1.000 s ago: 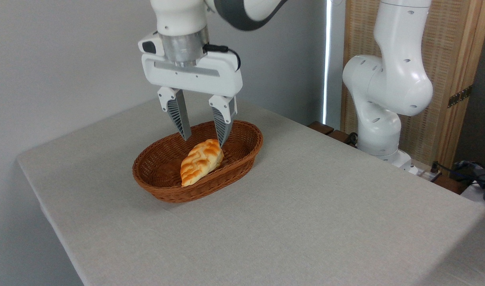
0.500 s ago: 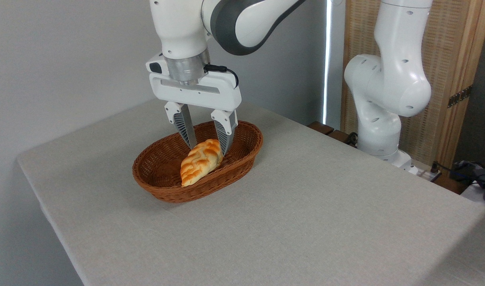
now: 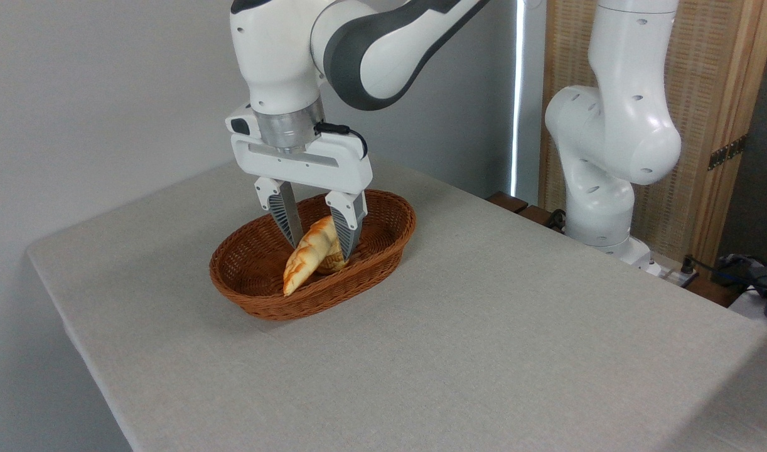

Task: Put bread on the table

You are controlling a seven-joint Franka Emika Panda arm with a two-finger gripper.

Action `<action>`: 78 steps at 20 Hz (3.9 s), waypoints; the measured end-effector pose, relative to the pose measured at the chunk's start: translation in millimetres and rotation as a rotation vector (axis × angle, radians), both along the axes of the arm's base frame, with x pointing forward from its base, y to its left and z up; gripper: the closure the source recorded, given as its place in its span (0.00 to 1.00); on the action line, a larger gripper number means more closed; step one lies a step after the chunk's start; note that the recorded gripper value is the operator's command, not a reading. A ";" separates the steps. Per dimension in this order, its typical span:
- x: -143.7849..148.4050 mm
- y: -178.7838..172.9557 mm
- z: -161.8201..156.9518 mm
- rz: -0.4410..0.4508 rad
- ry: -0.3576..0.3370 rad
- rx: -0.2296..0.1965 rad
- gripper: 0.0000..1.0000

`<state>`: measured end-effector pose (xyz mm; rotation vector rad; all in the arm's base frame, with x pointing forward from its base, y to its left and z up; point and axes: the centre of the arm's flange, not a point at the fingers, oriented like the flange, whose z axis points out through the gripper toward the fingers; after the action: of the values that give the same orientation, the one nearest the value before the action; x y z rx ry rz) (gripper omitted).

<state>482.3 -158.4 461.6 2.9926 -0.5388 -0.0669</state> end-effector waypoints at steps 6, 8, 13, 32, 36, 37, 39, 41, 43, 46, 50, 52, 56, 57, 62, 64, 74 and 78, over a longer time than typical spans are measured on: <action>1.4 -1.9 -3.8 -0.002 0.000 0.001 0.73; 2.5 -2.1 -2.9 -0.001 -0.010 -0.002 0.81; 3.0 -2.1 -2.5 0.000 -0.014 -0.003 0.80; 6.3 8.4 9.9 0.031 -0.032 -0.030 0.81; 13.2 26.4 29.0 0.067 -0.067 -0.046 0.80; 14.3 30.8 34.7 0.065 -0.073 -0.049 0.80; 14.0 35.8 46.2 0.026 -0.077 -0.053 0.80; 14.3 45.0 59.5 -0.022 -0.094 -0.059 0.80; 12.1 60.4 70.4 -0.109 -0.107 -0.049 0.79; 3.8 87.5 88.3 -0.267 -0.089 -0.025 0.76; -3.9 127.0 114.3 -0.408 -0.048 -0.049 0.11; -5.6 139.6 122.6 -0.438 -0.035 -0.027 0.00; -4.9 151.3 131.3 -0.443 -0.033 0.033 0.00; -4.8 154.8 131.9 -0.439 -0.031 0.040 0.00; -5.2 166.8 137.8 -0.419 -0.031 0.041 0.00; -5.3 167.8 139.0 -0.417 -0.031 0.041 0.00; -6.0 167.8 138.6 -0.418 -0.025 0.040 0.00; -6.7 167.6 138.1 -0.418 -0.019 0.038 0.00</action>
<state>475.6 9.2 599.7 2.8642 -1.1663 -0.0806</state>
